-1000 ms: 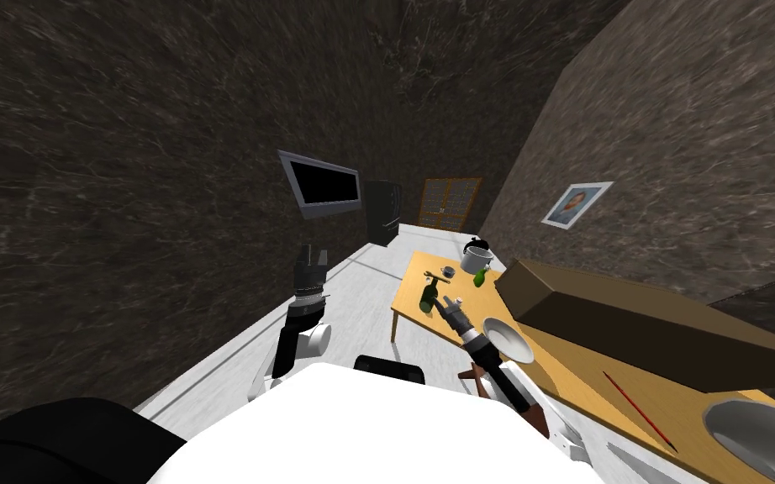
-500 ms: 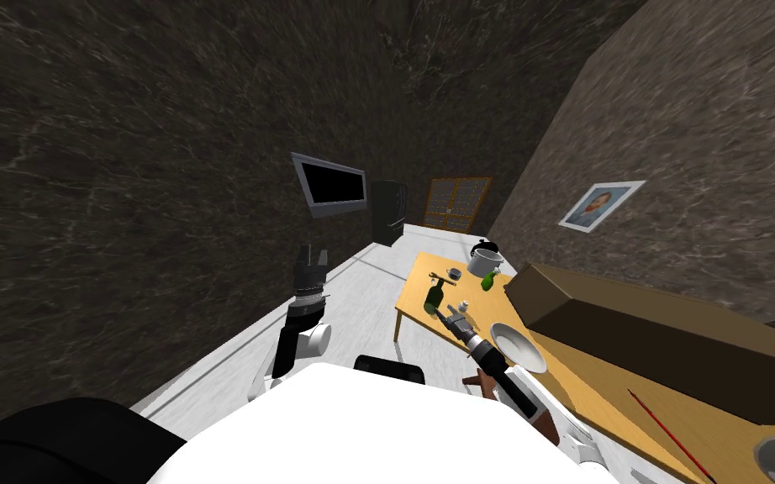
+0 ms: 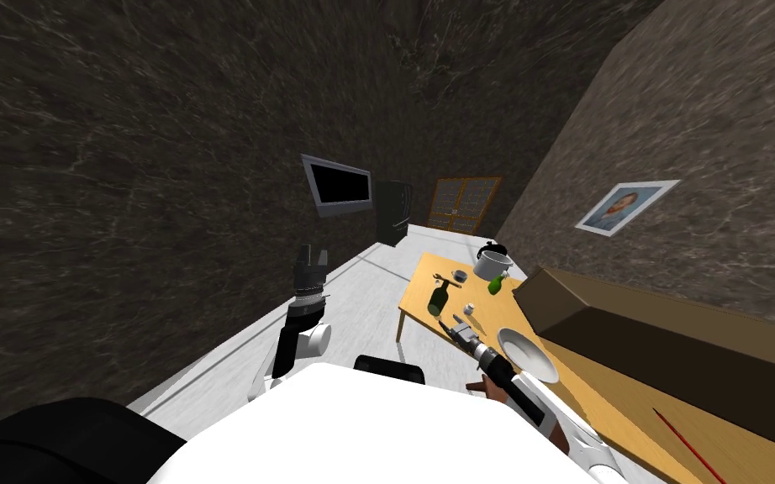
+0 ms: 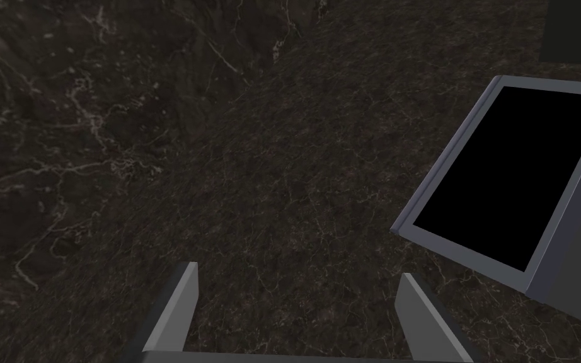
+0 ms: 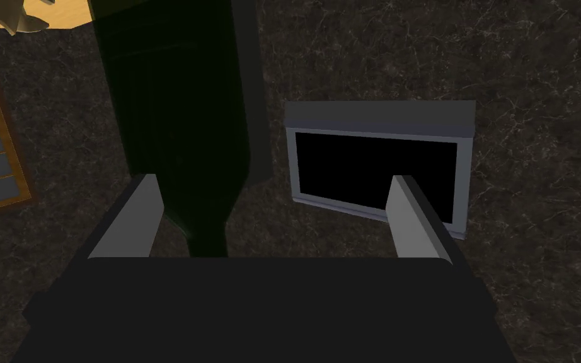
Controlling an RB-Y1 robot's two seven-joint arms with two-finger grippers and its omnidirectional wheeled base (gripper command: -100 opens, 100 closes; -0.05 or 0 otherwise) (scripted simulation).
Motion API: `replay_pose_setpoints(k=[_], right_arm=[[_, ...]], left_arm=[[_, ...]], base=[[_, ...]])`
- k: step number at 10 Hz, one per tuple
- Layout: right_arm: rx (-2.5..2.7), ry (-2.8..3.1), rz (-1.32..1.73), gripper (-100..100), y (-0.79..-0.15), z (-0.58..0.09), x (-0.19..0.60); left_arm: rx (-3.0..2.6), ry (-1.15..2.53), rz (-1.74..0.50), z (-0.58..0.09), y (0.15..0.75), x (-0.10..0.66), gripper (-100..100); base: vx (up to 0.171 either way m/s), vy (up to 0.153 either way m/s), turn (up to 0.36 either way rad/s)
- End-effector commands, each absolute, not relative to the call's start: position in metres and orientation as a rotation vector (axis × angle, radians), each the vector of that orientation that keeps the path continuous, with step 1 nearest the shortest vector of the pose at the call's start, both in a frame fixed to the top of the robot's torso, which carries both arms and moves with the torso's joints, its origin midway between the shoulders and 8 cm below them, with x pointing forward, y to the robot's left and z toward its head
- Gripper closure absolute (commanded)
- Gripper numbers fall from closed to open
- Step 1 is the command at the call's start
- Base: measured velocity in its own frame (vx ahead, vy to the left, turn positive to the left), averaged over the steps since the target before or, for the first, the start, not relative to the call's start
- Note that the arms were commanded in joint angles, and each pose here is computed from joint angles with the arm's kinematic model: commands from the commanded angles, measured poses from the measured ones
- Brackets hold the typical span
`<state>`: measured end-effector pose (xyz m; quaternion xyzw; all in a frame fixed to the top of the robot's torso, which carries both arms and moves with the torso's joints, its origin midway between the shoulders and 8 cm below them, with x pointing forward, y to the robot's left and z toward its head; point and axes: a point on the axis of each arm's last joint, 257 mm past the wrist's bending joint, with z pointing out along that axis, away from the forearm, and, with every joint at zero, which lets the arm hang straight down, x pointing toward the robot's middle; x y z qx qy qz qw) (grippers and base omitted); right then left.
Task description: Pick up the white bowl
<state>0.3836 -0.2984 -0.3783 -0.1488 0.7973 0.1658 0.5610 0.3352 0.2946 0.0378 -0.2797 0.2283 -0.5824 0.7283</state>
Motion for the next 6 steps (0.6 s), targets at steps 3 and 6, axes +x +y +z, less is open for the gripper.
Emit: replay_pose_setpoints(k=[3, 6], right_arm=[[-0.506, 1.990, 0.239, -100, -0.346, -0.419, 0.365], [-0.573, 2.044, 0.164, -100, -0.373, -0.437, 0.354]], left_arm=[[-0.616, 0.503, -1.283, 0.038, 0.295, 0.335, 0], [-0.616, 0.503, -1.283, 0.038, 0.295, 0.335, 0]], base=[[-0.008, 0.004, 0.110], [-0.005, -0.002, 0.074]])
